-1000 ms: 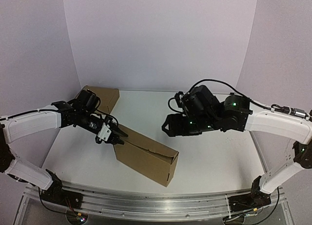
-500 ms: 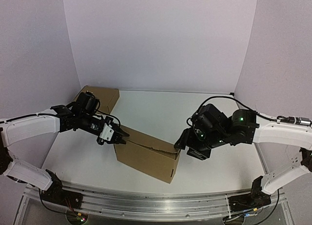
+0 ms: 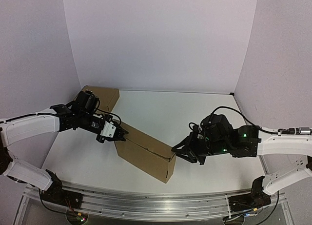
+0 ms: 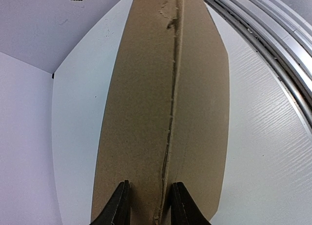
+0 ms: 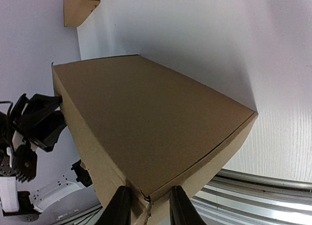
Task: Fold the paper box
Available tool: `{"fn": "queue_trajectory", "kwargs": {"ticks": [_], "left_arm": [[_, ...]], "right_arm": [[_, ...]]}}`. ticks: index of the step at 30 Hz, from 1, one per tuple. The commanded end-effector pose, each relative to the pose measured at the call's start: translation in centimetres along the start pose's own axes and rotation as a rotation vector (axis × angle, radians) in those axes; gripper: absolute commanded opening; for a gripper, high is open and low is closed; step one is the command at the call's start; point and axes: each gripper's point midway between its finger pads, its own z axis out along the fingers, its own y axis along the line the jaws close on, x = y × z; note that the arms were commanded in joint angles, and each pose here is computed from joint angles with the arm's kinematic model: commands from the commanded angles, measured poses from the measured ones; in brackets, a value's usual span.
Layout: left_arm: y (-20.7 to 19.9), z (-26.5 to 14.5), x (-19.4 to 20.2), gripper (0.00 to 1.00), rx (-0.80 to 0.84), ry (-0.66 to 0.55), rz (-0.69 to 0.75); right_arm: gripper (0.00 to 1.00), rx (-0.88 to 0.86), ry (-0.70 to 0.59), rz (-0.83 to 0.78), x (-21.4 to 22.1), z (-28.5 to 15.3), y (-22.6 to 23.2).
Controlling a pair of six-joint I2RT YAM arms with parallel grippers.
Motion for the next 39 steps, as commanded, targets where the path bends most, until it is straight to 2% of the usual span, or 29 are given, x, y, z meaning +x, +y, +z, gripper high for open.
{"fn": "queue_trajectory", "kwargs": {"ticks": [1, 7, 9, 10, 13, 17, 19, 22, 24, 27, 29, 31, 33, 37, 39], "left_arm": [[-5.6, 2.0, 4.9, 0.01, 0.177, 0.189, -0.272], [-6.2, 2.2, 5.2, 0.00, 0.195, 0.197, -0.303], [-6.4, 2.3, 5.3, 0.00, 0.198, 0.195, -0.311], [-6.4, 2.4, 5.3, 0.00, 0.200, 0.195, -0.317], [-6.6, 2.5, 5.5, 0.00, 0.207, 0.200, -0.328], [-6.6, 2.5, 5.4, 0.00, 0.208, 0.198, -0.327], [-6.5, 2.5, 5.4, 0.00, 0.207, 0.198, -0.327], [-6.6, 2.5, 5.5, 0.00, 0.210, 0.203, -0.334], [-6.7, 2.5, 5.5, 0.00, 0.214, 0.205, -0.345], [-6.7, 2.6, 5.5, 0.00, 0.216, 0.201, -0.351], [-6.7, 2.6, 5.4, 0.00, 0.218, 0.199, -0.352], [-6.8, 2.5, 5.4, 0.00, 0.220, 0.199, -0.352], [-6.8, 2.5, 5.3, 0.00, 0.221, 0.195, -0.352], [-6.4, 2.1, 4.3, 0.00, 0.210, 0.162, -0.353], [-5.9, 1.9, 3.3, 0.06, 0.194, 0.116, -0.360]], "right_arm": [[0.12, 0.015, 0.129, -0.066, 2.7, 1.3, -2.9], [0.37, 0.008, 0.106, -0.203, 2.3, 1.2, -3.1], [0.50, -0.007, 0.118, -0.220, 2.5, 1.1, -2.5], [0.53, -0.019, 0.125, -0.231, 2.6, 1.0, -2.0], [0.59, -0.060, 0.155, -0.254, 3.2, 0.9, -0.5], [0.61, -0.062, 0.198, -0.255, 4.0, 1.4, -0.4], [0.60, -0.048, 0.204, -0.249, 4.2, 1.6, -1.0], [0.52, -0.025, 0.211, -0.247, 4.3, 2.0, -2.0], [0.43, 0.006, 0.231, -0.258, 4.7, 2.4, -3.1], [0.21, 0.120, 0.218, -0.291, 4.4, 3.0, -6.0], [0.16, 0.240, 0.184, -0.340, 3.6, 2.9, -8.4], [0.15, 0.354, 0.141, -0.402, 2.5, 2.3, -10.3], [0.16, 0.381, 0.092, -0.484, 1.4, 2.0, -10.3], [0.16, 0.327, 0.032, -0.669, 0.1, 1.5, -6.9], [0.16, 0.299, 0.006, -0.777, -0.5, 1.5, -4.8]]}}
